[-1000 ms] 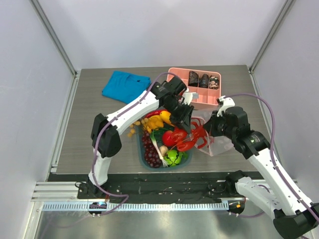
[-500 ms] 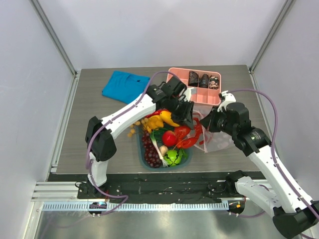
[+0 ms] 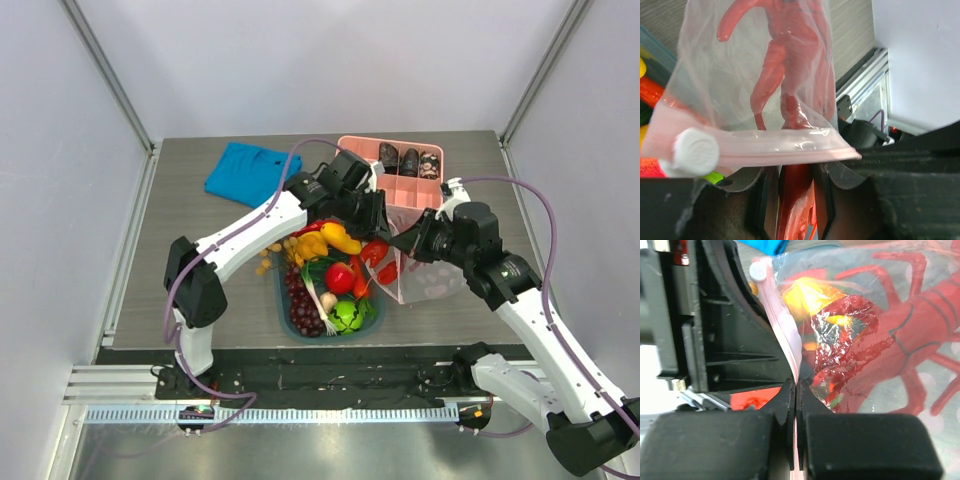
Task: Place the food in the zip-top bag and seal the zipper
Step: Place the fake seafood in the zipper food storage bag.
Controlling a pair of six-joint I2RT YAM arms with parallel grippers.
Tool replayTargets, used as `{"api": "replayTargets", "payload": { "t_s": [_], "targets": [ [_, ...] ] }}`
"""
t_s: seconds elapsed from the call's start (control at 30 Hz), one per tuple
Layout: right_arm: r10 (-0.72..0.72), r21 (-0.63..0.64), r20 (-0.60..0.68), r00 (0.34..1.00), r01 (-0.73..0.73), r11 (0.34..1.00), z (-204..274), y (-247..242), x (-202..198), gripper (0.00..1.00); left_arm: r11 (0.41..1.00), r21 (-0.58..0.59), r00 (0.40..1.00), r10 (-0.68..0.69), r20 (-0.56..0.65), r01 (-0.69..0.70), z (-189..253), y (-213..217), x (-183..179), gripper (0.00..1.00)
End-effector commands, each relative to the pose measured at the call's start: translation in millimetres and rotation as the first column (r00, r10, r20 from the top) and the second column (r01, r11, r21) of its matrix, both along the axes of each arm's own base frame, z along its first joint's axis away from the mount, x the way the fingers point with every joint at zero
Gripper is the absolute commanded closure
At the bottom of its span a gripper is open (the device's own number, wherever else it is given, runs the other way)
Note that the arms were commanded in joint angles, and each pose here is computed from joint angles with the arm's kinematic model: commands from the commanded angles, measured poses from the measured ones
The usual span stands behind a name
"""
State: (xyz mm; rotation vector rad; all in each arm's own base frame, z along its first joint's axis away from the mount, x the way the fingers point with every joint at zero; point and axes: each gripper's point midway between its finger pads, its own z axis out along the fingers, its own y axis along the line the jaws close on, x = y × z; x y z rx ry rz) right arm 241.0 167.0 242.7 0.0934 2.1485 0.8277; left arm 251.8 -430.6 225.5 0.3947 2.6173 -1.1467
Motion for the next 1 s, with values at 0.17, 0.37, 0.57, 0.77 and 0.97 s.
{"api": "replayTargets", "payload": {
  "t_s": [0.17,0.37,0.57,0.77,0.97],
  "targets": [
    [-0.011,0.213,-0.024,1.000,0.016,0.977,34.9,21.1,4.6,0.99,0.983,-0.067,0.985,0.171,0.014,-0.170,27.8,-10.6,26.8,1.00],
    [-0.034,0.324,-0.109,0.993,0.067,0.944,39.1,28.7,8.6,0.99,0.973,-0.070,0.975,0.220,-0.008,-0.220,29.6,-16.0,35.4,1.00],
    [-0.049,0.429,-0.176,0.983,0.121,0.895,47.7,32.1,18.3,0.99,0.967,-0.066,0.969,0.247,0.015,-0.246,25.8,-20.9,42.2,1.00],
    [-0.080,0.499,-0.216,0.973,0.181,0.847,71.5,26.6,28.3,0.99,0.963,-0.068,0.963,0.265,0.051,-0.262,27.8,-25.6,44.7,1.00],
    [-0.089,0.567,-0.254,0.963,0.223,0.793,87.7,23.2,39.0,0.99,0.961,-0.060,0.948,0.275,0.158,-0.269,45.6,-31.9,46.3,1.00]
  ]
}}
